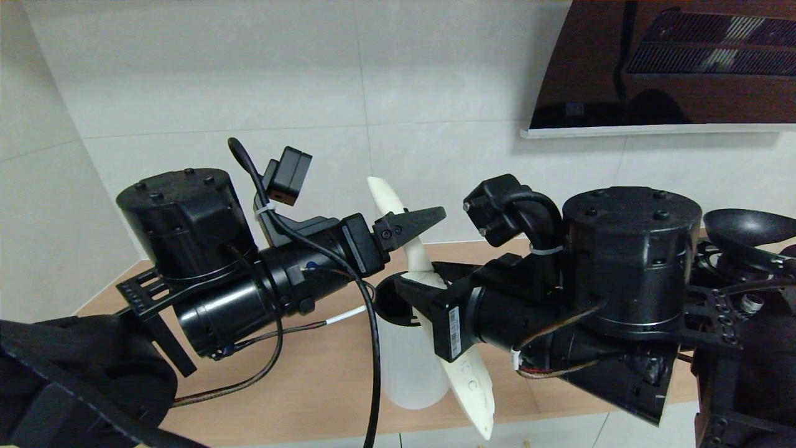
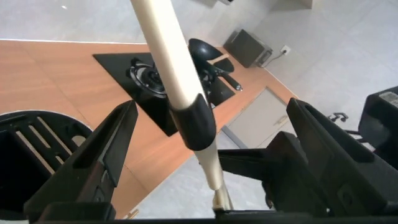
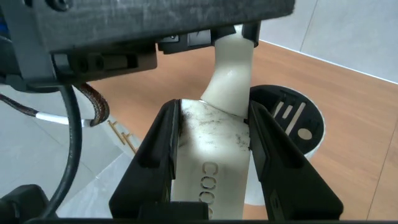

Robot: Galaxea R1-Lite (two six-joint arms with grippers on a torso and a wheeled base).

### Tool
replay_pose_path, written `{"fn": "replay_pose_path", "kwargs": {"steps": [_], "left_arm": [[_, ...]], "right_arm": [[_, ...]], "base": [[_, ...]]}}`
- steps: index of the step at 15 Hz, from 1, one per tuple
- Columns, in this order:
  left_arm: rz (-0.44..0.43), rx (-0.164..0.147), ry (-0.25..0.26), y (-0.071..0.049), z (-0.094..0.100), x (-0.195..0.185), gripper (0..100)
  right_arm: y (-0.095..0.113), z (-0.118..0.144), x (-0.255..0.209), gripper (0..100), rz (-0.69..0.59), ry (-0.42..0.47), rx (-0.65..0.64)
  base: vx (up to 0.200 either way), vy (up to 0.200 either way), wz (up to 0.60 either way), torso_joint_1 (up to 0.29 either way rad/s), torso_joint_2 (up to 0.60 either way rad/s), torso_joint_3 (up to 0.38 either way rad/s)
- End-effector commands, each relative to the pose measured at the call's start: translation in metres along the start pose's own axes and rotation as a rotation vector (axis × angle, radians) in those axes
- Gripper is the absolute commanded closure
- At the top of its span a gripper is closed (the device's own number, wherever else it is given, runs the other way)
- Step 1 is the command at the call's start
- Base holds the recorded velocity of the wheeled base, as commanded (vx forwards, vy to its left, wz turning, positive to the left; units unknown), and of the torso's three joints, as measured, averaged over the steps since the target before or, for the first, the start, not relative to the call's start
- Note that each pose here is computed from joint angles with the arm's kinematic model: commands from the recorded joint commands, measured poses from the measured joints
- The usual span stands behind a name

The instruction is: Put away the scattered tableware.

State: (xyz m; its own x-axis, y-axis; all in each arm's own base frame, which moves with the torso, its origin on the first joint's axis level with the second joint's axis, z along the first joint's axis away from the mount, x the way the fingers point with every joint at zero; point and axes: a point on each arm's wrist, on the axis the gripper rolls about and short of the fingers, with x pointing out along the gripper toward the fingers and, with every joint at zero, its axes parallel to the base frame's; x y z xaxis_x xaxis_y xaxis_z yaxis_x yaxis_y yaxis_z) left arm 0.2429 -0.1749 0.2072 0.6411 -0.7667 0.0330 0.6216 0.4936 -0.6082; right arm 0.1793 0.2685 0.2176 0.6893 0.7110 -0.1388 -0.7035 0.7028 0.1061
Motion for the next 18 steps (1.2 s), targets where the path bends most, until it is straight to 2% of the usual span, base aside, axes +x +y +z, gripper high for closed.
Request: {"fn": "replay_pose_path", "kwargs": {"steps": [1,6,7,18], "left_arm": [[0.002,0.000,-0.003,0.0004,0.0007,-0.0005,0],[0.006,-0.001,-0.004,0.0008,0.0004,-0.0002,0],[0.007,-0.001,-0.005,0.0008,0.0005,-0.0002,100],[0.008,-0.002,-0.002,0.0011,-0.0005,-0.0015,100]], "right_arm": [[0.0058,-0.0001,-0.0045,100,0.021,0.000,-0.002],[0.0073,-0.0021,-0.0055,100,0.026,0.007,-0.004],[0.0072,-0.0025,-0.0056,100,0.026,0.008,-0.004],[0.0040,0.0055,-0.0113,100,0.019,-0.020,0.002]], "base": [[0.000,0.000,0.00,0.000,0.00,0.000],[0.000,0.000,0.00,0.000,0.00,0.000],[0.000,0.000,0.00,0.000,0.00,0.000],[0.000,0.000,0.00,0.000,0.00,0.000]]}}
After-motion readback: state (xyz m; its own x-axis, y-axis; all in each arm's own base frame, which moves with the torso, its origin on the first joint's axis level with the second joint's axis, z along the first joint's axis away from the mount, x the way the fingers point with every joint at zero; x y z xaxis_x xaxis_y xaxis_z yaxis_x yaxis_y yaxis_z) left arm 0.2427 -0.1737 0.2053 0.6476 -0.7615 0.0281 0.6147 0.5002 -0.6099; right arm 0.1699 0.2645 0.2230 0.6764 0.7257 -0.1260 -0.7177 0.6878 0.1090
